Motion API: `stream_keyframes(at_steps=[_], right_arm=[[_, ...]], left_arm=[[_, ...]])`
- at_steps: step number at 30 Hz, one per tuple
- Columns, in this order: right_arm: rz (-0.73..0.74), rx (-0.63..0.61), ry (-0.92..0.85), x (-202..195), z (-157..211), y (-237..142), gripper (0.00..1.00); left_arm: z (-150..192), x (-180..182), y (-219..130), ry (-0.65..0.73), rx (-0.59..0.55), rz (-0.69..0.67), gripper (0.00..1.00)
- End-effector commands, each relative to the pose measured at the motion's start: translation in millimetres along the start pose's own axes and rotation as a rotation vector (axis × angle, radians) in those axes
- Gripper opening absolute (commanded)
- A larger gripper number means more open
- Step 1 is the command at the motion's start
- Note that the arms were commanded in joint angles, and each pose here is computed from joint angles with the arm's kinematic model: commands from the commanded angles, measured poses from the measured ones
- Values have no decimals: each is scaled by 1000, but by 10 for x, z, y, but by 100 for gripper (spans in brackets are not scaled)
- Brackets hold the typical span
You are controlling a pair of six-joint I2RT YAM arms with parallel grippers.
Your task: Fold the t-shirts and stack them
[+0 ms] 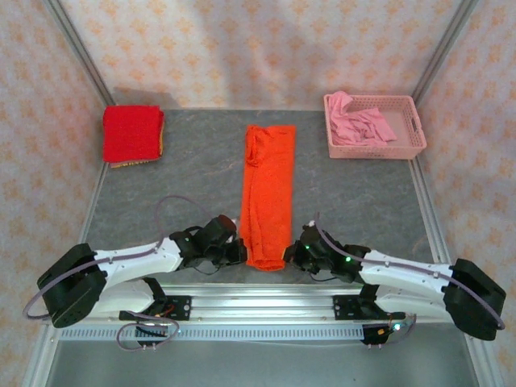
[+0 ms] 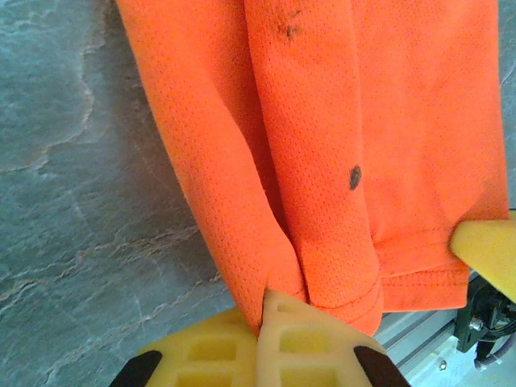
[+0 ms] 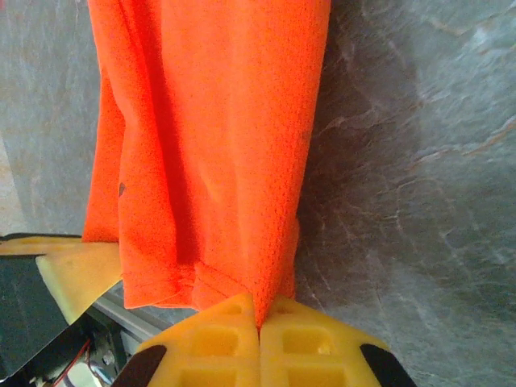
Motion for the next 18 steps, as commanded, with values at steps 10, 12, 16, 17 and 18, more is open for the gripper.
stream_keyframes(at_steps=[10, 12, 16, 17, 18], right_arm=[[-25, -144, -46, 387, -427, -230, 0], [-23, -150, -65, 436, -486, -240, 0], [-17, -160, -106, 576, -599, -242, 0], [-13, -167, -119, 620, -640, -245, 0], [-8, -172, -130, 657, -676, -247, 0]], left_arm=[[-393, -28, -288, -35, -127, -50, 0], [-518, -92, -324, -42, -151, -29, 0], [-711, -159, -400, -11, -182, -54, 0], [-756, -168, -403, -7, -187, -54, 0], [-804, -177, -408, -5, -192, -54, 0]])
Point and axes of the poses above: each hand's point on the last joint's axis, 136 mm out from that joint toward the fingers, its own y axis out along the fingers, its own x axis along the line the jaws close on, z = x × y, the point moved 1 cm from there along -y, back along the fingers, and after that the axes turned 11 degrees about y, right-handed, at the moved point
